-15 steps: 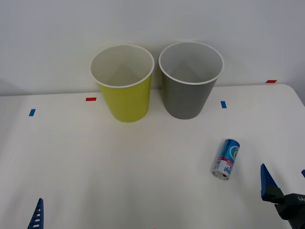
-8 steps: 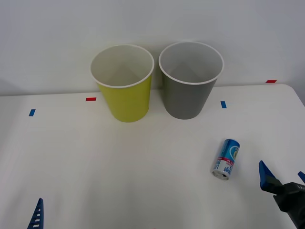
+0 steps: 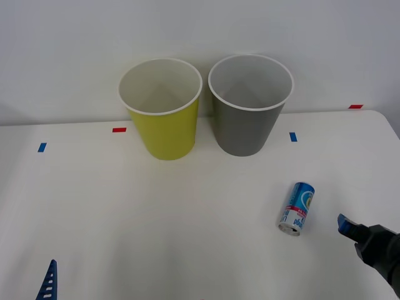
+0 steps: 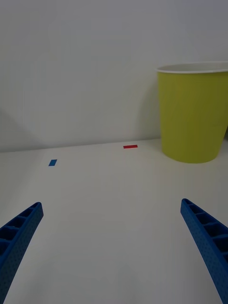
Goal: Put cans in the gray bin and PET bottles in the light green bin.
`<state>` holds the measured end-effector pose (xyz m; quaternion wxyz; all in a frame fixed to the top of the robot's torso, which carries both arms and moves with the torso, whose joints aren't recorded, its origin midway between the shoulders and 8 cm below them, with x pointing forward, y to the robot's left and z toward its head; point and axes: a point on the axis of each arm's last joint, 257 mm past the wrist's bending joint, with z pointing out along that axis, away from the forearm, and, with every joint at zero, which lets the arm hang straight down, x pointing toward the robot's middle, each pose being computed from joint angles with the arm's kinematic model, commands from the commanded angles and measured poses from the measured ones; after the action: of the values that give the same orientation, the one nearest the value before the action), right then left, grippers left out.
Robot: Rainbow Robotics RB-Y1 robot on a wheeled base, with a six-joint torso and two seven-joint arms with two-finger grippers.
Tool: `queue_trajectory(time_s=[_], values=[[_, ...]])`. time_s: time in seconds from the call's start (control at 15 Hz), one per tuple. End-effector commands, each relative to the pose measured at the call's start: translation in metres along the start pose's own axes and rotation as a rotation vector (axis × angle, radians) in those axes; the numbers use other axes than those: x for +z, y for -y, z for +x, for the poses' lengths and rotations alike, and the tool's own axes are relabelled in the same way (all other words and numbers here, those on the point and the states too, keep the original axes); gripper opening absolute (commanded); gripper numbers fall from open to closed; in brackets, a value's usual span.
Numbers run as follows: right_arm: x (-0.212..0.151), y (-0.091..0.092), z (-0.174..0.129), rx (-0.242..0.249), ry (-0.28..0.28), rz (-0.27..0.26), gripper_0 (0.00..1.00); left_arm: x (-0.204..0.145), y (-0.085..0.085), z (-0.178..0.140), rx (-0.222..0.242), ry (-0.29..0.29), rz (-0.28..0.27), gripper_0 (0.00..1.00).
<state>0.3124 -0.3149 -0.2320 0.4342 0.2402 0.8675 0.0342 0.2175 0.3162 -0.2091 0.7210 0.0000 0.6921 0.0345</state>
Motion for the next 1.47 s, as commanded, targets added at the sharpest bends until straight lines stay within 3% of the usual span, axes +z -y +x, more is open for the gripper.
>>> queue_trajectory(time_s=[0.07, 0.27, 0.4, 0.8, 1.0, 1.47], values=[[0.003, -0.008, -0.003, 0.013, -0.063, 0.014, 1.00, 0.000, 0.000, 0.000, 0.000, 0.000, 0.000, 1.00], [0.004, -0.015, -0.004, 0.016, -0.127, 0.026, 1.00, 0.000, 0.000, 0.000, 0.000, 0.000, 0.000, 1.00], [0.009, -0.030, -0.013, 0.005, -0.139, -0.012, 1.00, 0.000, 0.000, 0.000, 0.000, 0.000, 0.000, 1.00], [0.037, -0.041, -0.017, 0.010, -0.226, -0.063, 1.00, 0.000, 0.000, 0.000, 0.000, 0.000, 0.000, 1.00], [0.043, -0.049, -0.016, 0.068, -0.269, -0.083, 1.00, 0.000, 0.000, 0.000, 0.000, 0.000, 0.000, 1.00], [0.070, -0.052, -0.018, -0.004, -0.340, -0.062, 1.00, 0.000, 0.000, 0.000, 0.000, 0.000, 0.000, 1.00]])
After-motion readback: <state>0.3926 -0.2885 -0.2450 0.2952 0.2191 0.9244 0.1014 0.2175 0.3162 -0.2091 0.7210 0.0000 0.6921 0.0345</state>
